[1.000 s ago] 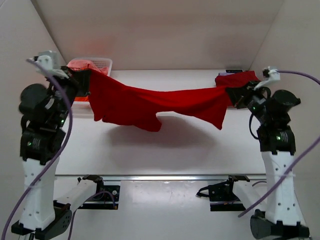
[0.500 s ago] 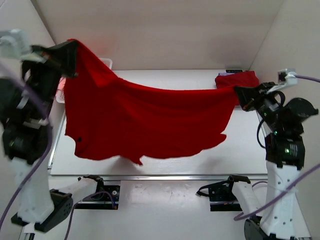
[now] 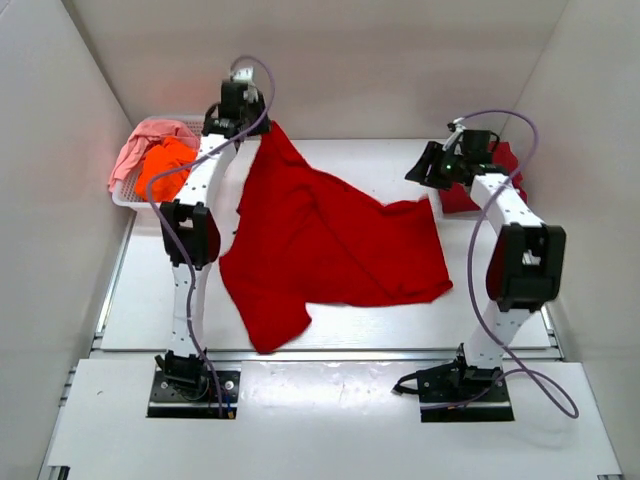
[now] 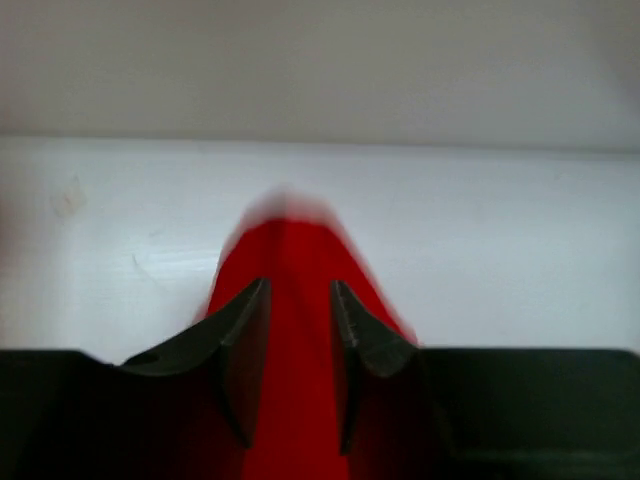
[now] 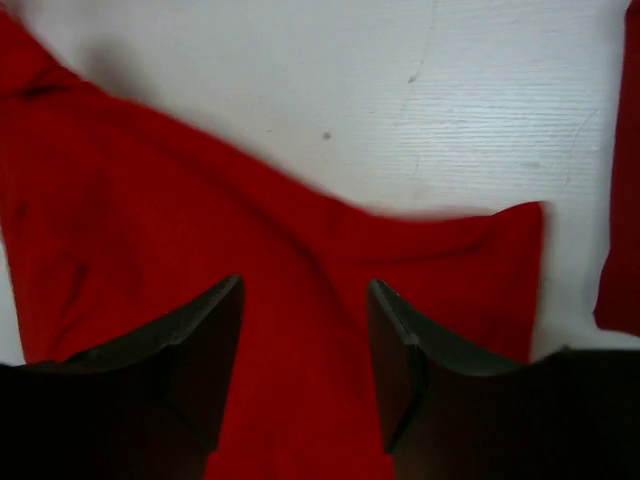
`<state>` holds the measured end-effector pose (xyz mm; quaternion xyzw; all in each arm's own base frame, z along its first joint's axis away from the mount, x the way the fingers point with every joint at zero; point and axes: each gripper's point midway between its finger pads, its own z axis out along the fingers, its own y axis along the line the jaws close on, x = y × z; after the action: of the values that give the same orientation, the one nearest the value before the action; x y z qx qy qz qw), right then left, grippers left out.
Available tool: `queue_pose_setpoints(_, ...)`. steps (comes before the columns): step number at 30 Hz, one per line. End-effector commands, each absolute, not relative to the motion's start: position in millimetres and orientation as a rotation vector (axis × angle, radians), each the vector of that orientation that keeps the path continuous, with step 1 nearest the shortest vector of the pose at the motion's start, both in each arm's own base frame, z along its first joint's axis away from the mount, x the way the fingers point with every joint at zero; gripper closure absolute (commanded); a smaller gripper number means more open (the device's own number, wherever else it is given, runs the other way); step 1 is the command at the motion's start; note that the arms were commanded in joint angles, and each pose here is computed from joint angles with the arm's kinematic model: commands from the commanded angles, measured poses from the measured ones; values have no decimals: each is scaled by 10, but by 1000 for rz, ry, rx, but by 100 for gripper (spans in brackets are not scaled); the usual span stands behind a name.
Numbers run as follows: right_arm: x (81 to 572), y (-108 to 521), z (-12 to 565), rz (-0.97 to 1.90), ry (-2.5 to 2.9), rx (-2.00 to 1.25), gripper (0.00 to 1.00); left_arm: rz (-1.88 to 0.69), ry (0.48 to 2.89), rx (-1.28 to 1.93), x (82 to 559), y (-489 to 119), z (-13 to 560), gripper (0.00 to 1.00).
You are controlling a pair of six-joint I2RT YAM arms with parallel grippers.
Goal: Fold and stack the t-shirts
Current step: Flatten out the tshirt
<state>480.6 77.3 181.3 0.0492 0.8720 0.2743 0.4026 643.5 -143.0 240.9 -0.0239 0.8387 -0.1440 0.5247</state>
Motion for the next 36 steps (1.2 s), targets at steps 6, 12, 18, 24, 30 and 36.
queue_pose_setpoints(6, 4535, 759, 1872, 430, 2211, -38, 47, -394, 2087, -2, 4952, -1378, 2435, 54)
queue_pose_setpoints(12, 3631, 489, 1219, 241, 2432, 64, 54, -444, 2395, 69, 3450, -1396, 1422, 52)
queue_pose_setpoints(18, 3167, 398, 969, 289, 2483, 244, 50, -378, 2482, 18, 3043, -1189, 1005, 49)
queue_pose_setpoints(24, 2931, 470, 806, 341, 2524, 338, 46, -262, 2601, 65, 2973, -1072, 722, 41)
queue_pose_setpoints(30, 2787, 502, 600, 394, 2557, 470, 42, -313, 2708, 153, 2783, -1206, 454, 33)
queue_pose_setpoints(36, 2732, 530, 341, 398, 2611, 554, 41, -323, 2843, 270, 2585, -1300, 184, 36)
